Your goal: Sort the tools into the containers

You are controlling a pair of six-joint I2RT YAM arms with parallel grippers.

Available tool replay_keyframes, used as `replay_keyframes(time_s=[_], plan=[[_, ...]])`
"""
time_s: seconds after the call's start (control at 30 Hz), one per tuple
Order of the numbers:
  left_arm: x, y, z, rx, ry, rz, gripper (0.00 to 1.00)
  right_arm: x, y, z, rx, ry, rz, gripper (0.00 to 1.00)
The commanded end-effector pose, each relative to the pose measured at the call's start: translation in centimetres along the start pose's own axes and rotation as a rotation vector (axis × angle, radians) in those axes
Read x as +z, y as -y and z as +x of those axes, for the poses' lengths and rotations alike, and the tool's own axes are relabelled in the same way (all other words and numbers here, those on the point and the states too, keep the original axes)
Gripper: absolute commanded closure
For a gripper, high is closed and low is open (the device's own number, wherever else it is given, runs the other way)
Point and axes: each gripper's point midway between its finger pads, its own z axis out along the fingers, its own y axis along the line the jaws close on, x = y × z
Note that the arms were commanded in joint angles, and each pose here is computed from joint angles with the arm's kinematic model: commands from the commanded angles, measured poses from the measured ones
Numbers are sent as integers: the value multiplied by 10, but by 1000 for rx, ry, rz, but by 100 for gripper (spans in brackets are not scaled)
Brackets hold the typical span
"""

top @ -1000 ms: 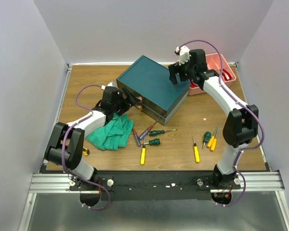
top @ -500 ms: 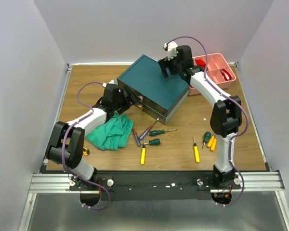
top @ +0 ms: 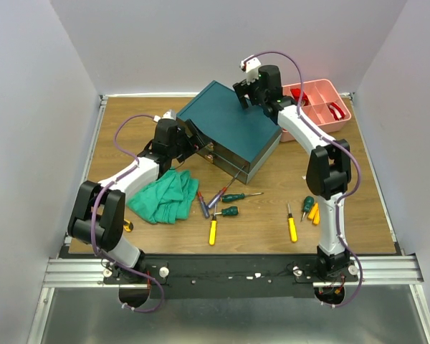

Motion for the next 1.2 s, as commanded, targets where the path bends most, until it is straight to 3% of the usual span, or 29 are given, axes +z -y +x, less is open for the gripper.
replay_keyframes(time_s=[0.0, 0.33, 0.77, 1.03, 1.17], plan=[[9, 0, -6, -12, 17, -42, 1, 8, -11, 39, -52, -113, 5, 0], [9, -33, 23, -32, -63, -162, 2, 7, -7, 31, -73, -95, 32, 0], [-75, -102, 31, 153, -96, -357, 1, 6, -8, 40, -82, -118, 29, 0], [-101, -112, 32, 208, -73, -357, 1, -3, -12, 35, -107, -112, 25, 0], [-115, -112, 5, 241, 6, -419, 1, -9, -9, 28, -108, -100, 31, 0]])
